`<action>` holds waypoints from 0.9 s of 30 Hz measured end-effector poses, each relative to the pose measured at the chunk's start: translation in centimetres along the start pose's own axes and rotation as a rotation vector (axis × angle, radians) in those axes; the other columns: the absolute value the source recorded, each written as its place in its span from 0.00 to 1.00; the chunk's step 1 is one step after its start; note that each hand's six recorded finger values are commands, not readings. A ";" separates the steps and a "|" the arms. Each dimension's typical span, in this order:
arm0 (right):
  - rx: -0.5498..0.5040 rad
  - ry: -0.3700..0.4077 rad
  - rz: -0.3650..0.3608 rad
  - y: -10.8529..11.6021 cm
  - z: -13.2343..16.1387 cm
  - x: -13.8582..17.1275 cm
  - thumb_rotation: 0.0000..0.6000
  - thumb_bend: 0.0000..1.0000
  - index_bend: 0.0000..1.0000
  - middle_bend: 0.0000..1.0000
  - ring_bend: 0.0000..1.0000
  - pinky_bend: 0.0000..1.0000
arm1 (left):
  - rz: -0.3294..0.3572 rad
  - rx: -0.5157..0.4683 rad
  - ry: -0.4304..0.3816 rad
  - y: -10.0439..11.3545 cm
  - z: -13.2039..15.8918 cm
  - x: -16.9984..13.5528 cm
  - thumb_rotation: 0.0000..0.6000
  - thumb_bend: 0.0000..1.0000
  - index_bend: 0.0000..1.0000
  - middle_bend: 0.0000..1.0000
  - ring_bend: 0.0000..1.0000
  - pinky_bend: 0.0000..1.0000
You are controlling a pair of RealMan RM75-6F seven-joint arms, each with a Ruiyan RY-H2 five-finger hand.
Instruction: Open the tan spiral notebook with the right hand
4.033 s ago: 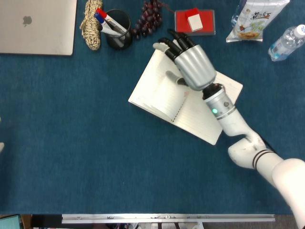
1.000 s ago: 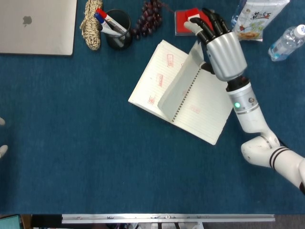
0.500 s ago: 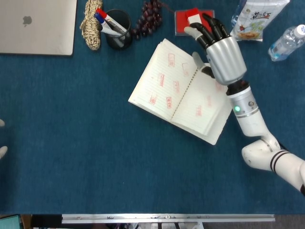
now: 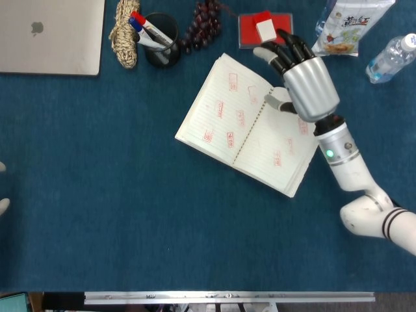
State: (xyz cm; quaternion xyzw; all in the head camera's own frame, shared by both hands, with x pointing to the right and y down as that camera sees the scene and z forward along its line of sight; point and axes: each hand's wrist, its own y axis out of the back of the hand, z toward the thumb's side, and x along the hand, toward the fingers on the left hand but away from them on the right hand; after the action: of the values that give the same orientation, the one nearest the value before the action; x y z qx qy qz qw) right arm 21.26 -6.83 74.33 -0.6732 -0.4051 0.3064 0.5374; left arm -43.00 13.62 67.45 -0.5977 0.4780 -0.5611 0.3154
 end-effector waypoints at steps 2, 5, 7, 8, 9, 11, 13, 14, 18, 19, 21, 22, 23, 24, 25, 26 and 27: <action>0.013 0.010 0.023 -0.2 0.0 0.5 1.00 0.05 0.26 0.27 0.10 0.18 | 0.001 0.000 -0.002 0.0 0.1 0.0 1.00 0.11 0.41 0.29 0.30 0.60; 0.029 0.019 0.062 -0.8 -0.1 1.4 1.00 0.05 0.26 0.27 0.10 0.18 | 0.002 0.000 -0.002 0.1 0.1 0.0 1.00 0.11 0.41 0.29 0.30 0.60; 0.039 0.025 0.083 -1.1 -0.1 2.0 1.00 0.05 0.26 0.27 0.10 0.18 | 0.002 0.000 -0.001 0.1 0.0 0.0 1.00 0.11 0.41 0.29 0.30 0.60; 0.044 0.029 0.095 -1.3 -0.1 2.3 1.00 0.05 0.26 0.27 0.10 0.18 | 0.003 0.000 0.000 0.1 0.0 0.0 1.00 0.11 0.41 0.29 0.30 0.60; 0.047 0.032 0.103 -1.5 -0.1 2.5 1.00 0.05 0.26 0.27 0.10 0.18 | 0.003 0.000 0.001 0.2 0.0 0.0 1.00 0.11 0.41 0.29 0.30 0.60; 0.055 0.039 0.122 -1.8 -0.1 3.1 1.00 0.05 0.26 0.27 0.10 0.18 | 0.005 -0.001 0.001 0.2 0.0 0.0 1.00 0.11 0.41 0.29 0.30 0.60; 0.061 0.044 0.135 -2.0 -0.2 3.6 1.00 0.05 0.26 0.27 0.10 0.18 | 0.006 -0.001 0.001 0.3 0.0 0.0 1.00 0.11 0.41 0.29 0.30 0.60; 0.065 0.045 0.144 -2.1 -0.3 3.9 1.00 0.05 0.26 0.27 0.10 0.18 | 0.007 -0.001 0.001 0.3 -0.1 -0.1 1.00 0.11 0.41 0.29 0.30 0.60; 0.076 0.047 0.167 -2.5 -0.6 4.7 1.00 0.05 0.26 0.27 0.10 0.18 | 0.009 -0.001 -0.001 0.4 0.0 -0.1 1.00 0.11 0.41 0.29 0.30 0.60; 0.079 0.047 0.173 -2.6 -0.7 4.9 1.00 0.05 0.26 0.27 0.10 0.18 | 0.009 0.000 -0.001 0.4 0.0 0.0 1.00 0.11 0.41 0.29 0.30 0.60; 0.084 0.048 0.187 -2.8 -0.8 5.3 1.00 0.05 0.26 0.27 0.10 0.18 | 0.009 0.000 -0.001 0.4 0.0 0.0 1.00 0.11 0.41 0.29 0.30 0.60; 0.086 0.048 0.193 -2.9 -0.8 5.4 1.00 0.05 0.26 0.27 0.10 0.18 | 0.009 0.000 -0.001 0.4 0.0 0.0 1.00 0.11 0.41 0.29 0.30 0.60; 0.089 0.049 0.201 -3.1 -0.9 5.6 1.00 0.05 0.26 0.27 0.10 0.18 | 0.009 0.000 -0.001 0.4 0.0 0.0 1.00 0.11 0.41 0.29 0.30 0.60; 0.091 0.049 0.207 -3.2 -1.0 5.8 1.00 0.05 0.26 0.27 0.10 0.18 | 0.009 0.000 0.000 0.4 0.0 0.0 1.00 0.11 0.41 0.29 0.30 0.60; 0.093 0.049 0.213 -3.3 -1.0 6.0 1.00 0.05 0.26 0.27 0.10 0.18 | 0.009 0.000 0.000 0.4 0.0 0.0 1.00 0.11 0.41 0.29 0.30 0.60; 0.093 0.048 0.220 -3.5 -1.0 6.2 1.00 0.05 0.26 0.27 0.10 0.18 | 0.009 0.000 0.000 0.4 0.0 0.0 1.00 0.11 0.41 0.29 0.30 0.60; 0.093 0.048 0.224 -3.6 -1.1 6.3 1.00 0.05 0.26 0.27 0.10 0.18 | 0.008 0.000 0.000 0.4 0.0 0.0 1.00 0.11 0.41 0.29 0.30 0.60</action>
State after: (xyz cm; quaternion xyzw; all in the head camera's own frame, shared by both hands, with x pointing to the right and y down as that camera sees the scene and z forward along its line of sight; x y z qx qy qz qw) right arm 24.42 -1.49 78.25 -0.6957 -0.2996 0.3670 0.5400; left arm -43.08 13.47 67.11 -0.5955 0.4805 -0.5600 0.3178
